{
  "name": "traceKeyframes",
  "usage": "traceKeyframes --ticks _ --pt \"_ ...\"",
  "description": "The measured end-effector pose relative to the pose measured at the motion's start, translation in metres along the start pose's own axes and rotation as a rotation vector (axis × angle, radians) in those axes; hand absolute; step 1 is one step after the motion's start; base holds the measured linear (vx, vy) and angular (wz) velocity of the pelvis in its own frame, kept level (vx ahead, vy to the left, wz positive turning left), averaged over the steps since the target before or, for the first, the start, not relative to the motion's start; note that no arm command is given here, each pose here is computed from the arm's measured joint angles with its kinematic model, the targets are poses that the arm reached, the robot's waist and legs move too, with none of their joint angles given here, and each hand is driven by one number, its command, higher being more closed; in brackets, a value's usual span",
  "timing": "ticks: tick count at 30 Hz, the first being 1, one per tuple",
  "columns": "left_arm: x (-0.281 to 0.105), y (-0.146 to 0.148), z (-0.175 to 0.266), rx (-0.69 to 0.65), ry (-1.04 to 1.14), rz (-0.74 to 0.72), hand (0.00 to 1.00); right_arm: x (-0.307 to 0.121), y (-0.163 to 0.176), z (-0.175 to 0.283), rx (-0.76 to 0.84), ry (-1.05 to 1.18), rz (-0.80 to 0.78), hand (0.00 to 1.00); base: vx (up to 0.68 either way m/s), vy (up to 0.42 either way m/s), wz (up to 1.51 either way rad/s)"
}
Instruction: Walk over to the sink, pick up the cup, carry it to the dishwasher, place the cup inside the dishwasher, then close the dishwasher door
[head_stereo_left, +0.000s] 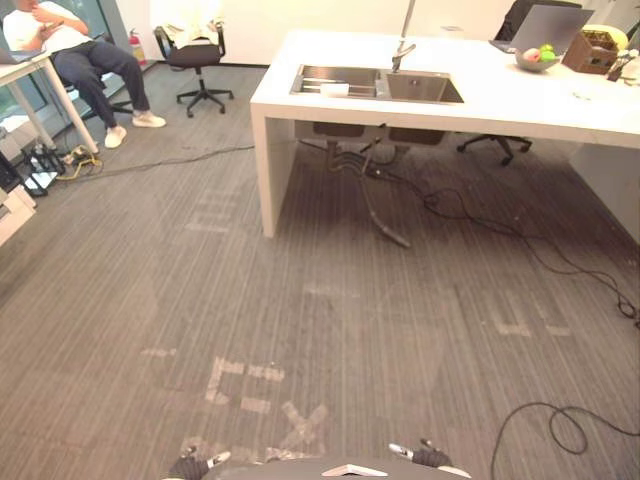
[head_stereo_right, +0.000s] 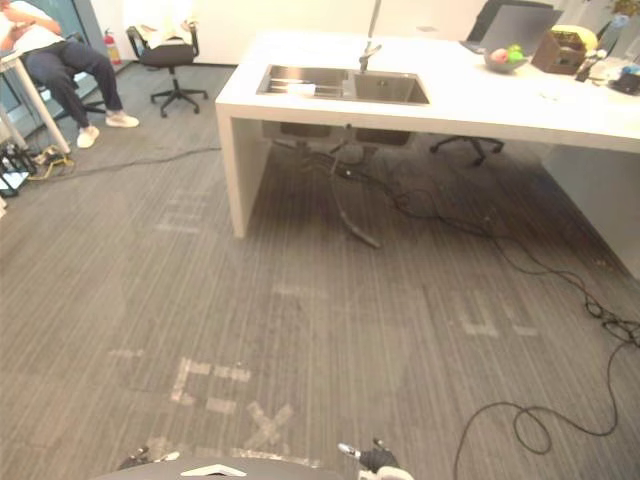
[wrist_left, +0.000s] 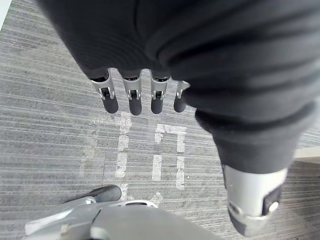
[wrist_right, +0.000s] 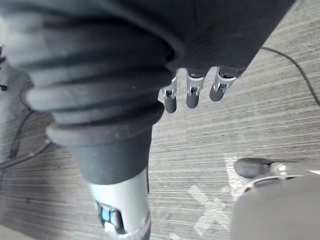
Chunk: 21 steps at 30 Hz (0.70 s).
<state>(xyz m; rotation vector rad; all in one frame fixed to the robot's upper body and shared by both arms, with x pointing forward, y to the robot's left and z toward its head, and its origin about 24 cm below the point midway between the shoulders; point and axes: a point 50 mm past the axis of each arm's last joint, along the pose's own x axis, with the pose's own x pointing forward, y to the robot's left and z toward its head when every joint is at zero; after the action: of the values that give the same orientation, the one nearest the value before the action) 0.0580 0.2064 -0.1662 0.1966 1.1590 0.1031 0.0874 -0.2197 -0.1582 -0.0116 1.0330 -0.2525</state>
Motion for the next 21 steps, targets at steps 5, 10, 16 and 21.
traceKeyframes --ticks 5,10,16,21 --pt "-0.0003 0.0003 0.001 0.016 -0.017 0.011 0.0 -0.0024 0.0047 0.0045 -0.154 -0.09 0.03 0.0 -0.01 0.004 0.0" --pt "-0.0012 0.0008 -0.0009 0.018 -0.023 0.014 0.0 -0.0032 0.0043 0.0007 -0.155 -0.075 0.031 0.0 0.0 0.0 0.01" --pt "-0.0017 0.0016 -0.0016 0.019 -0.026 0.031 0.0 -0.0037 0.005 -0.0022 -0.087 -0.054 0.104 0.0 0.0 -0.007 0.05" --pt "-0.0017 0.0016 -0.0017 0.019 -0.025 0.034 0.0 -0.0036 0.0051 -0.0042 -0.068 -0.029 0.139 0.0 -0.02 -0.011 0.04"
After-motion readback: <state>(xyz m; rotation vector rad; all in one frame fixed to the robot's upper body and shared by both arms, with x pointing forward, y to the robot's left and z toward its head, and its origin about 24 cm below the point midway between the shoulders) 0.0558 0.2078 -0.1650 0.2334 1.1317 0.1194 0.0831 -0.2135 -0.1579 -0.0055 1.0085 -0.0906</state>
